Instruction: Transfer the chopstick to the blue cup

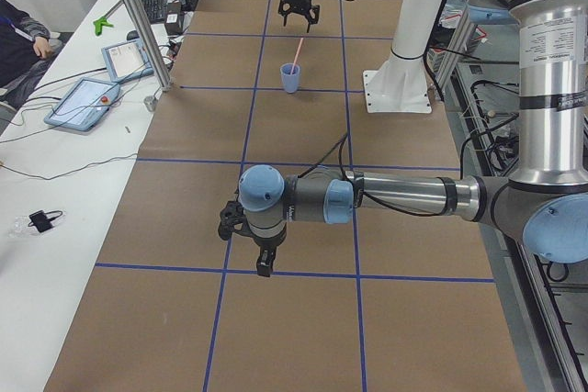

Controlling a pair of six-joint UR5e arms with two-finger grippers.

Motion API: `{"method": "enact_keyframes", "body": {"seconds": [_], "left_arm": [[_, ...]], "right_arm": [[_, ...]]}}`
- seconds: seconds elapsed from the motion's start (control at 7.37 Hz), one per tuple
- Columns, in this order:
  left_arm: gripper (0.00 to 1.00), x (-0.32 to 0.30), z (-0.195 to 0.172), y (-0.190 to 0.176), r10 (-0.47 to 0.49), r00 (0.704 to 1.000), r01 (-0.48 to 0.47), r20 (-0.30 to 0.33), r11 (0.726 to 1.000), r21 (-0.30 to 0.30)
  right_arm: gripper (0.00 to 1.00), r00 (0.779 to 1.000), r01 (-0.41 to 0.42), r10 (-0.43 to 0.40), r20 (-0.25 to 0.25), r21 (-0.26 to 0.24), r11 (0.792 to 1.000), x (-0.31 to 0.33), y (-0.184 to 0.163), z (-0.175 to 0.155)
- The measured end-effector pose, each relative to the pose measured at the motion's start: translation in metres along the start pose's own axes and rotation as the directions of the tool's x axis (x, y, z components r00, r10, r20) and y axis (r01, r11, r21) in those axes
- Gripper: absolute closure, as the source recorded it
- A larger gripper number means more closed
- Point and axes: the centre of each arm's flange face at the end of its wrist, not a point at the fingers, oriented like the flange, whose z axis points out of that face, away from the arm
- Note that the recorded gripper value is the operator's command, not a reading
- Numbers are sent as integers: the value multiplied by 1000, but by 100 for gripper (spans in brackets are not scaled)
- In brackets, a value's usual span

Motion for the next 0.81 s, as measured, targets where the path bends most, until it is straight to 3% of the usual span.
{"method": "enact_keyframes", "body": {"seconds": [0.27,0.54,0.81], "left_arm": [[1,-1,1,2,-1,1000,1,-1,1000,-1],[1,0,0,2,0,1000,0,-1,1000,-1],[1,-2,2,4,-5,1000,5,-1,1000,-4]], "right_arm": [[0,984,-143,146,-105,31,989,87,47,-15],[0,964,-237,235,-122,1,971,186,112,-32],[0,925,-359,352,-145,-29,933,257,200,-28]]}}
